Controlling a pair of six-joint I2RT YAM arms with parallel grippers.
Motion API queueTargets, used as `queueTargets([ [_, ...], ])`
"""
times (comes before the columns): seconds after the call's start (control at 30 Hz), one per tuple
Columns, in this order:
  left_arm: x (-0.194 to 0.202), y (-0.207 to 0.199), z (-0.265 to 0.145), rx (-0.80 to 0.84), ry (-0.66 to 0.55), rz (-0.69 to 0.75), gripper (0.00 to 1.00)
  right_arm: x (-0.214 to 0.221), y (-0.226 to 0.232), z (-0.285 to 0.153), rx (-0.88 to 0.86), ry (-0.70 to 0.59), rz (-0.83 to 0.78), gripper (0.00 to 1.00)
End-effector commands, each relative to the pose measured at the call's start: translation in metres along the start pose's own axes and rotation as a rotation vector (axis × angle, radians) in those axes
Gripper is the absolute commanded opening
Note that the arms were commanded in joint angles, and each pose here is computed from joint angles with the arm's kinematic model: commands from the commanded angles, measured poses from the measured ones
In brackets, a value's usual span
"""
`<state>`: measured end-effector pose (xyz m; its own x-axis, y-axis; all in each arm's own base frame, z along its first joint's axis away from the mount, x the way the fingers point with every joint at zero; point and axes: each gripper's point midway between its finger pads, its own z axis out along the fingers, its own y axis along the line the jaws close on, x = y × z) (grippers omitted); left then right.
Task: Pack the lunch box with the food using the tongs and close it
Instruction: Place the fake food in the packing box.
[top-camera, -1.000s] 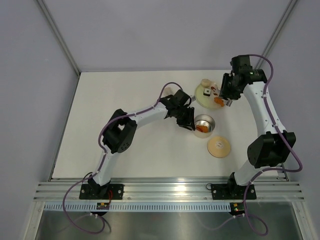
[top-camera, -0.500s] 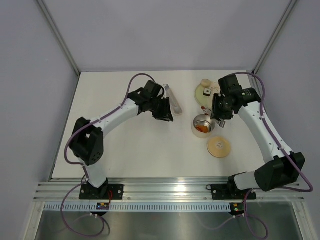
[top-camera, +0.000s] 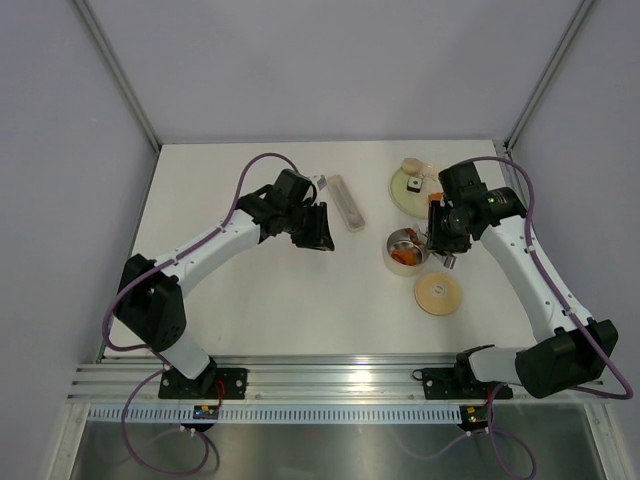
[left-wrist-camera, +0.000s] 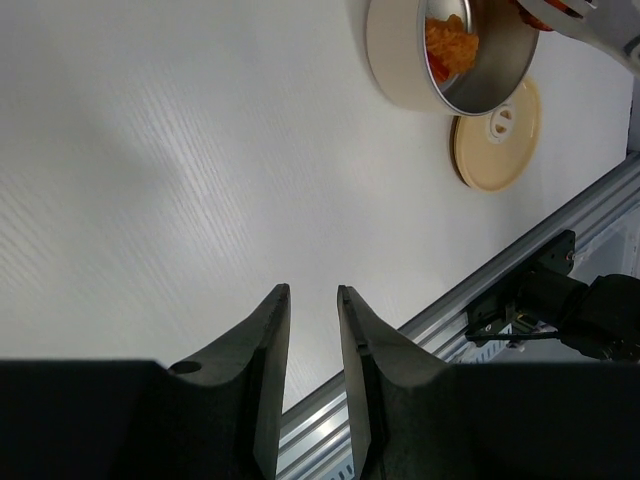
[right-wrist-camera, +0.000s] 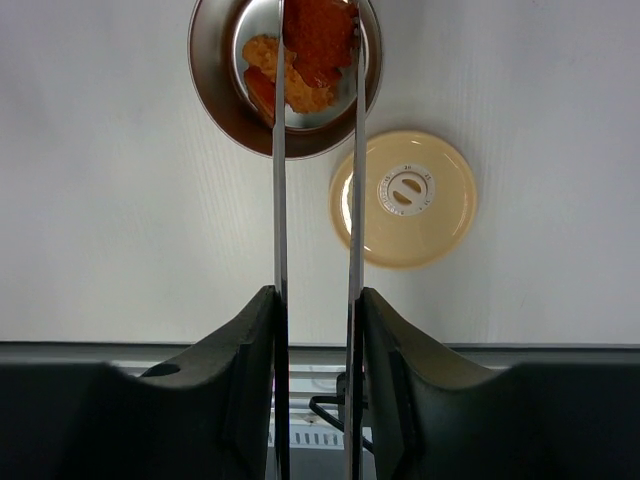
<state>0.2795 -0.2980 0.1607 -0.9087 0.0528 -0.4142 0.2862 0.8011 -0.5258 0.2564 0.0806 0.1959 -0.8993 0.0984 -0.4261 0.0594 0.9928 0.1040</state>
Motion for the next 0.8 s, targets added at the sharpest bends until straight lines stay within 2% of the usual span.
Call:
queueTargets([
  [0.0, -0.010, -0.004, -0.007, 0.005, -0.050, 0.022, 0.29, 0.005, 0.006, -0.010, -0.045, -0.009, -0.038, 0.14],
  [0.57, -0.007, 0.002, -0.003, -0.015, -0.039, 0.027, 0.29, -0.002, 0.025, 0.014, -0.066, 0.039, -0.093, 0.17],
  [0.67, -0.007, 0.003, -0.004, -0.017, -0.041, 0.026, 0.29, -0.004, 0.029, 0.019, -0.069, 0.041, -0.103, 0.22],
  [0.77, -0.006, 0.005, -0.004, -0.025, -0.040, 0.025, 0.30, -0.008, 0.032, 0.018, -0.071, 0.032, -0.103, 0.31],
])
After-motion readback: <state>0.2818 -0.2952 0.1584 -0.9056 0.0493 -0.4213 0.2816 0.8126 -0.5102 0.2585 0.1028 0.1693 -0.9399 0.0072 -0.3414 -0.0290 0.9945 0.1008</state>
